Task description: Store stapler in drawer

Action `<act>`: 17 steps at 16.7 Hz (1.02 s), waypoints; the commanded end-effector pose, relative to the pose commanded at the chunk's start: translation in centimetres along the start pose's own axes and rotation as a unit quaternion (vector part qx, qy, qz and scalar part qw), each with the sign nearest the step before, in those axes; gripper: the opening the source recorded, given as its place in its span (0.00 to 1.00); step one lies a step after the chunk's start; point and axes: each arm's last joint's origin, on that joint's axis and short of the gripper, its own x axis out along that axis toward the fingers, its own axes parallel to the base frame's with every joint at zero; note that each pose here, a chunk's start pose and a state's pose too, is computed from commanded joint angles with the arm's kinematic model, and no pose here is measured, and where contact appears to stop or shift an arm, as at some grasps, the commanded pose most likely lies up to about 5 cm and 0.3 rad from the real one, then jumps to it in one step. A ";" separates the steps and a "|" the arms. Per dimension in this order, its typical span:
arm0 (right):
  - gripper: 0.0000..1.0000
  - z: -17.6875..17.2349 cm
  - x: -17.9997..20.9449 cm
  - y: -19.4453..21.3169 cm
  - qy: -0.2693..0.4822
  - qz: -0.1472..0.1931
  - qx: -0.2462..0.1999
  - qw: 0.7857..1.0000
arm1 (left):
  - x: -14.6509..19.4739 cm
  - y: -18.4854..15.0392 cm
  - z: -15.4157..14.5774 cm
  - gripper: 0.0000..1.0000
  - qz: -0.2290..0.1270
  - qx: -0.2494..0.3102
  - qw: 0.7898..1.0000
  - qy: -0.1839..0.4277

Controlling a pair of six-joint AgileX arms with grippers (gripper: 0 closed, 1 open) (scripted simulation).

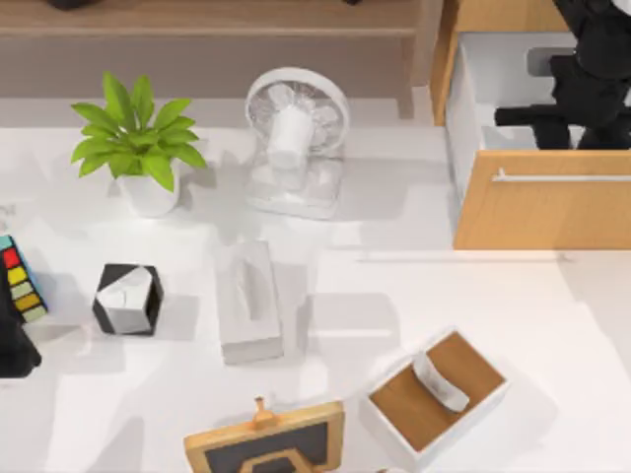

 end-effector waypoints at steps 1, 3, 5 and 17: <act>0.00 0.0 0.1 0.0 0.000 0.001 0.000 1.000 | 0.0 0.0 0.0 1.00 0.000 0.000 1.000 0.000; 0.00 0.0 0.1 0.0 0.000 0.001 0.000 1.000 | 0.0 0.0 0.0 1.00 0.000 0.000 1.000 0.000; 0.08 0.0 0.1 0.0 0.000 0.001 0.000 1.000 | 0.0 0.0 0.0 1.00 0.000 0.000 1.000 0.000; 0.98 0.0 0.1 0.0 0.000 0.001 0.000 1.000 | 0.0 0.0 0.0 1.00 0.000 0.000 1.000 0.000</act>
